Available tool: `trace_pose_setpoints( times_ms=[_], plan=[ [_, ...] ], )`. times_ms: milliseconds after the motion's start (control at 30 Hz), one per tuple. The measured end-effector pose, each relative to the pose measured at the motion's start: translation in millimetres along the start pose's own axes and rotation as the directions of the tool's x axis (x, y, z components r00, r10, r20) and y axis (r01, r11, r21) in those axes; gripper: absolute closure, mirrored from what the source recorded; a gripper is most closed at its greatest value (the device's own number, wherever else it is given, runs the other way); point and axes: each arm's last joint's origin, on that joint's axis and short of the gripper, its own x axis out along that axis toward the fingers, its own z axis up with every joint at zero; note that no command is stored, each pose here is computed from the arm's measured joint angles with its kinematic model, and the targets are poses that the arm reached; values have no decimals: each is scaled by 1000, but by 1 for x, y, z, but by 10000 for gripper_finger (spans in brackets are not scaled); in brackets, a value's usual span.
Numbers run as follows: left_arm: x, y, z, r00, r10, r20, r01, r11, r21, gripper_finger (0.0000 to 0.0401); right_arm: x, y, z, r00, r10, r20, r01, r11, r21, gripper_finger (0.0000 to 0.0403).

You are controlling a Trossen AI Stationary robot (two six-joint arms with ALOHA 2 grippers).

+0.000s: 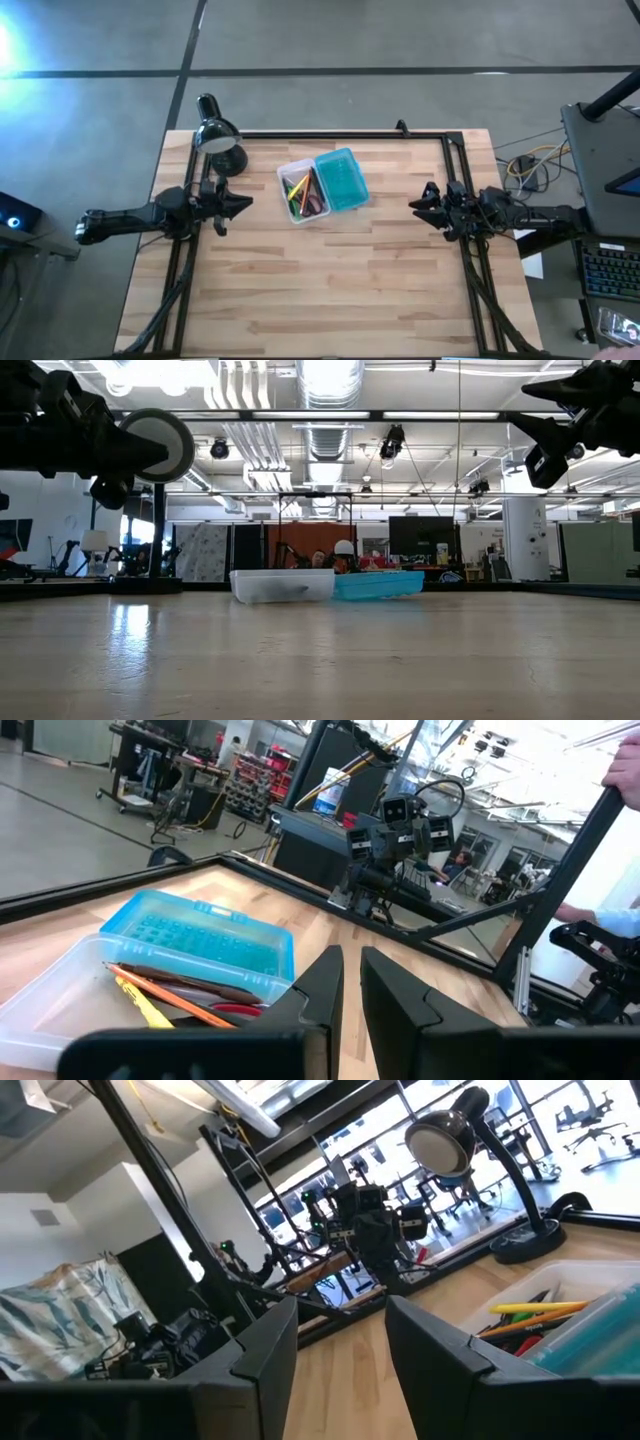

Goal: Pick & place school supplies into a supply box
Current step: Close the supply box

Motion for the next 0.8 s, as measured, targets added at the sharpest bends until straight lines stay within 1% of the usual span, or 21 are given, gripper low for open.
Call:
trace_pose_setpoints(
  times_ms=[667,700,733,767,800],
  plan=[
    [0,0,-1,1000,2,-7,-2,1000,1,378,0,0,0,1000,-3,-4,3,1000,0,257],
    [0,0,-1,1000,2,-7,-2,1000,1,378,0,0,0,1000,-12,7,12,1000,-19,257],
    [0,0,-1,1000,2,-7,-2,1000,1,378,0,-1,2,997,-53,51,57,995,-78,257],
    [0,0,-1,1000,3,-7,-3,1000,1,378,0,-2,5,987,-115,111,129,983,-128,258],
    [0,0,-1,1000,2,-7,-2,1000,1,378,-1,-4,8,968,-181,175,208,967,-149,259]
  ],
)
